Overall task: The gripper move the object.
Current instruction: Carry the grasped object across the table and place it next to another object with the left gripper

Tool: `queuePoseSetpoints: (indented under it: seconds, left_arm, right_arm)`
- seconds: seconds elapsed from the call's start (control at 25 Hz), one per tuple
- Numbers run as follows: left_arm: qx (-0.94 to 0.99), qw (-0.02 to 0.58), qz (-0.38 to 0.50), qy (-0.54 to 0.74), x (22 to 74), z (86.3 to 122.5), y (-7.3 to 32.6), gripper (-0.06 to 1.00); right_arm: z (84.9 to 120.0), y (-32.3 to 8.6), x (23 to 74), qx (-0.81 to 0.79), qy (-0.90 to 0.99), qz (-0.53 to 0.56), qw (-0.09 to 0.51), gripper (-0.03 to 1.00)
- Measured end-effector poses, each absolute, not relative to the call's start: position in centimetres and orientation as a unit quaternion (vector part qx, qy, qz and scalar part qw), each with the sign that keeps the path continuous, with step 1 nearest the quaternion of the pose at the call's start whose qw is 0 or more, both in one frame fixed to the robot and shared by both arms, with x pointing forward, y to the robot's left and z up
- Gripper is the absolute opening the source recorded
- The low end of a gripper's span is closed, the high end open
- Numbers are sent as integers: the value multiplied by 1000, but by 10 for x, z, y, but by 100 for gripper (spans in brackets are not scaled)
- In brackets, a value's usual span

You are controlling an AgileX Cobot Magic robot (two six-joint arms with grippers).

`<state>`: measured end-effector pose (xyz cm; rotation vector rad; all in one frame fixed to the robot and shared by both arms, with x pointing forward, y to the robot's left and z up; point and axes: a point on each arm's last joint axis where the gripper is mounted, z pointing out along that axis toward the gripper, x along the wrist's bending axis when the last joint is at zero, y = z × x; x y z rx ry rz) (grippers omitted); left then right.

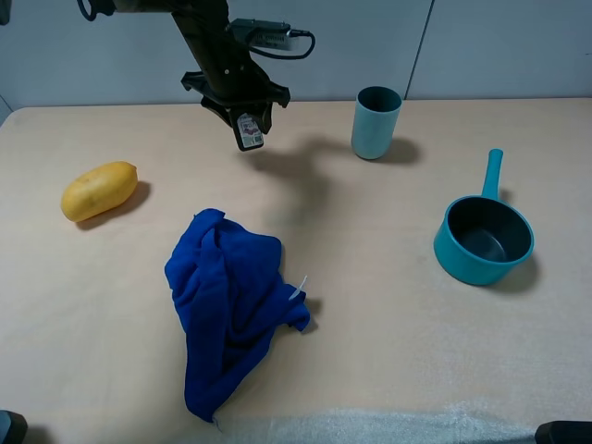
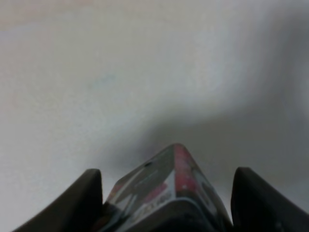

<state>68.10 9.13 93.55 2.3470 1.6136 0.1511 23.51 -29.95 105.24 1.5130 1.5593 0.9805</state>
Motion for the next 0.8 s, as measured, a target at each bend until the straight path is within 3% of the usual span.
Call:
queuePoseSetpoints:
  seconds: [0.36, 0.8]
  left_arm:
    - [820, 126, 39, 557, 680, 976, 91, 58]
    - [822, 144, 52, 548, 657, 1044, 102, 58]
  right_arm:
    - [1052, -300, 235, 590, 608, 382, 370, 69]
    - [1052, -300, 235, 590, 608, 382, 370, 69]
